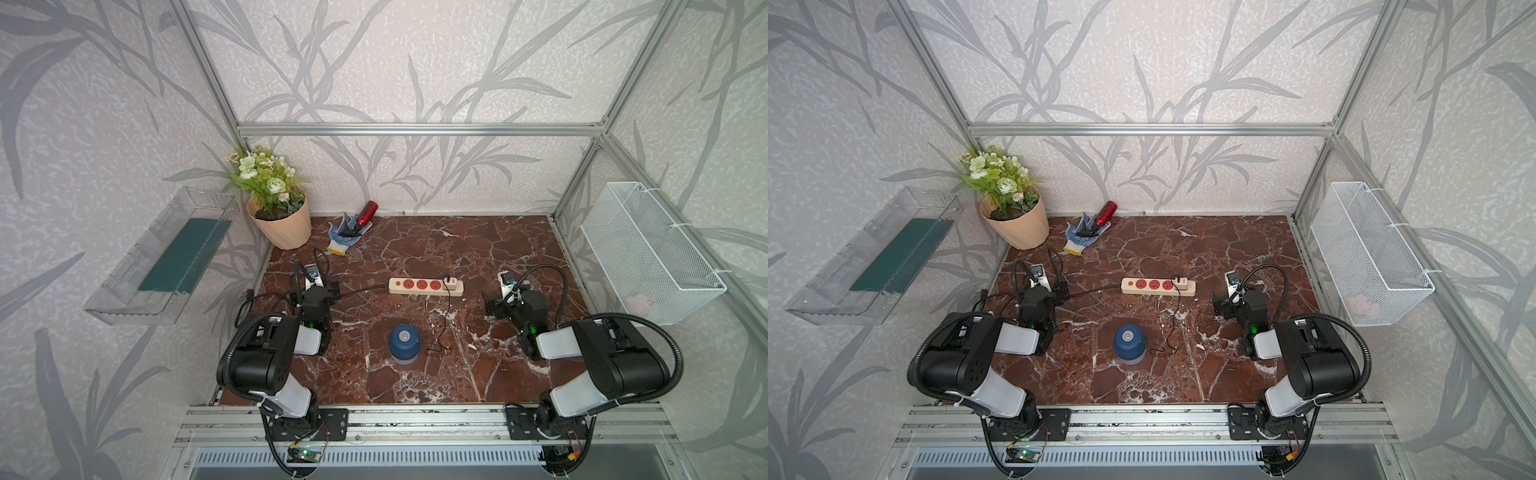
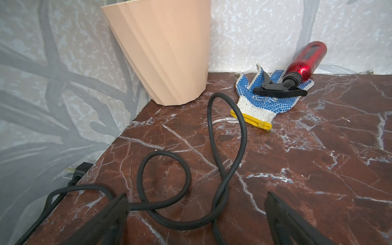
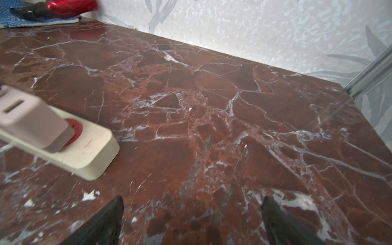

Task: Charge the cordless meat grinders
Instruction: Reset both arms

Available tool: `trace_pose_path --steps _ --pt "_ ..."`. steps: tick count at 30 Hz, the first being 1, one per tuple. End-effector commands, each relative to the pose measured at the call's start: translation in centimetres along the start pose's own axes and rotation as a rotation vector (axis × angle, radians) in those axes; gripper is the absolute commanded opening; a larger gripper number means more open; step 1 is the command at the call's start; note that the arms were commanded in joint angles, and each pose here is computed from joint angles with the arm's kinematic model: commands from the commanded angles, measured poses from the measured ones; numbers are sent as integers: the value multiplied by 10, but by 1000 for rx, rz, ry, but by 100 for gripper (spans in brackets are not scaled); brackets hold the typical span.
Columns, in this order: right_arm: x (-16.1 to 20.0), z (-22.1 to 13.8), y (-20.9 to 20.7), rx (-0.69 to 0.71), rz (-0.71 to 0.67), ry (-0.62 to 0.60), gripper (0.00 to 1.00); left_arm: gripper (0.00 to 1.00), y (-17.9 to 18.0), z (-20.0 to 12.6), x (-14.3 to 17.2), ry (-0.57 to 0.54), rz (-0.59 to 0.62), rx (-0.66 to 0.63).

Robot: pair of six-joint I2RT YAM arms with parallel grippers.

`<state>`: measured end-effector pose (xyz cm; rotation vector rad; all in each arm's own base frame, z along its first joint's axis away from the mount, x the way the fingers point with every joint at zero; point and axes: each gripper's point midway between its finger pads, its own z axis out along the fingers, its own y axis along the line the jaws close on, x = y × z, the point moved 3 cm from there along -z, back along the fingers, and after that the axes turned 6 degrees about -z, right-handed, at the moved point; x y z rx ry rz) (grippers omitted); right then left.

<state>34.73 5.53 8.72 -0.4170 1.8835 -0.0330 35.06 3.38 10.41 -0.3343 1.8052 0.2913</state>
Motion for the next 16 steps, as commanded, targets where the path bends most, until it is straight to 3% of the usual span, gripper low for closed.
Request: trace_pose_path --steps 1,16 --pt "-16 1 -8 34 6 -25 99 99 -1 3 -8 -23 -13 1" --pt "-16 1 -8 38 7 -37 99 99 0 4 -8 -16 -16 1"
